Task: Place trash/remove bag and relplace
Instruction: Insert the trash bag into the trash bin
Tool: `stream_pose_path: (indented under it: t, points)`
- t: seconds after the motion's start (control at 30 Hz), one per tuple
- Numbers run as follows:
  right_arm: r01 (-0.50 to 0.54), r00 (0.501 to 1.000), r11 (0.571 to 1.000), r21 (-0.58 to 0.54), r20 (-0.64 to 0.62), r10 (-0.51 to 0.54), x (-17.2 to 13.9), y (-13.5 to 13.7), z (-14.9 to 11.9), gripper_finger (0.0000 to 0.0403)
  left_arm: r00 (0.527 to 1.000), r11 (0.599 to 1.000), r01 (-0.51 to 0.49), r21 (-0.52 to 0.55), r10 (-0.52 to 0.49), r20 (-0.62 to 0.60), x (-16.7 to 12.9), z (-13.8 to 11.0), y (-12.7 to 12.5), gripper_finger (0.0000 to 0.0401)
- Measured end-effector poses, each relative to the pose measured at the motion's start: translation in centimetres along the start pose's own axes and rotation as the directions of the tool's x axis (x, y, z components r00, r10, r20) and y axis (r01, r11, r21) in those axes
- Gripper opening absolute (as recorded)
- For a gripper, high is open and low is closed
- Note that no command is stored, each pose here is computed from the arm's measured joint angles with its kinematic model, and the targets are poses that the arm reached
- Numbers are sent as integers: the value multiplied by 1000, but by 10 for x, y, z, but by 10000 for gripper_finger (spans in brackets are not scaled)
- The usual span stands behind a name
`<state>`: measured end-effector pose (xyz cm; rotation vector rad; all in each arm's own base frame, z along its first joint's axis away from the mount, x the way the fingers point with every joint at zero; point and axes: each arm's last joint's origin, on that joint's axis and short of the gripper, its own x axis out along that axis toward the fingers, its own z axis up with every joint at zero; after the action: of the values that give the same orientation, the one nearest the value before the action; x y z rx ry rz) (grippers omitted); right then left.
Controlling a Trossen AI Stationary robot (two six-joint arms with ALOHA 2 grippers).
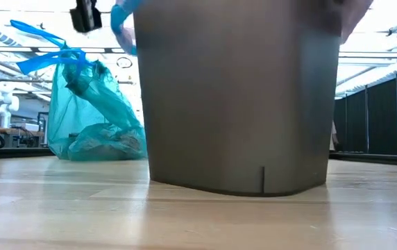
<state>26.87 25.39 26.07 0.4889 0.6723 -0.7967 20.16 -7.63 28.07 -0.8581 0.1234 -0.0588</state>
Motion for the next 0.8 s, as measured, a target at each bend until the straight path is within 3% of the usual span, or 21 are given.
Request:
stream_pose_path:
  t: [0.23,0.43,0.63,0.8]
  points:
    - [76,997,997,21,-21,-76,25,5,2,0,999,996,-43,-83,44,8,6,-29,21,0]
    - [98,995,995,33,-16,-97,32,5,9,0,990,987,-141,-82,139,-25,16,-49,35,0]
    - [110,994,993,38,-19,-110,35,5,12,0,985,982,-170,-79,168,-31,33,-64,45,0]
    - [136,991,987,84,-26,-134,52,-2,3,0,970,966,-241,-89,236,-66,44,-76,61,0]
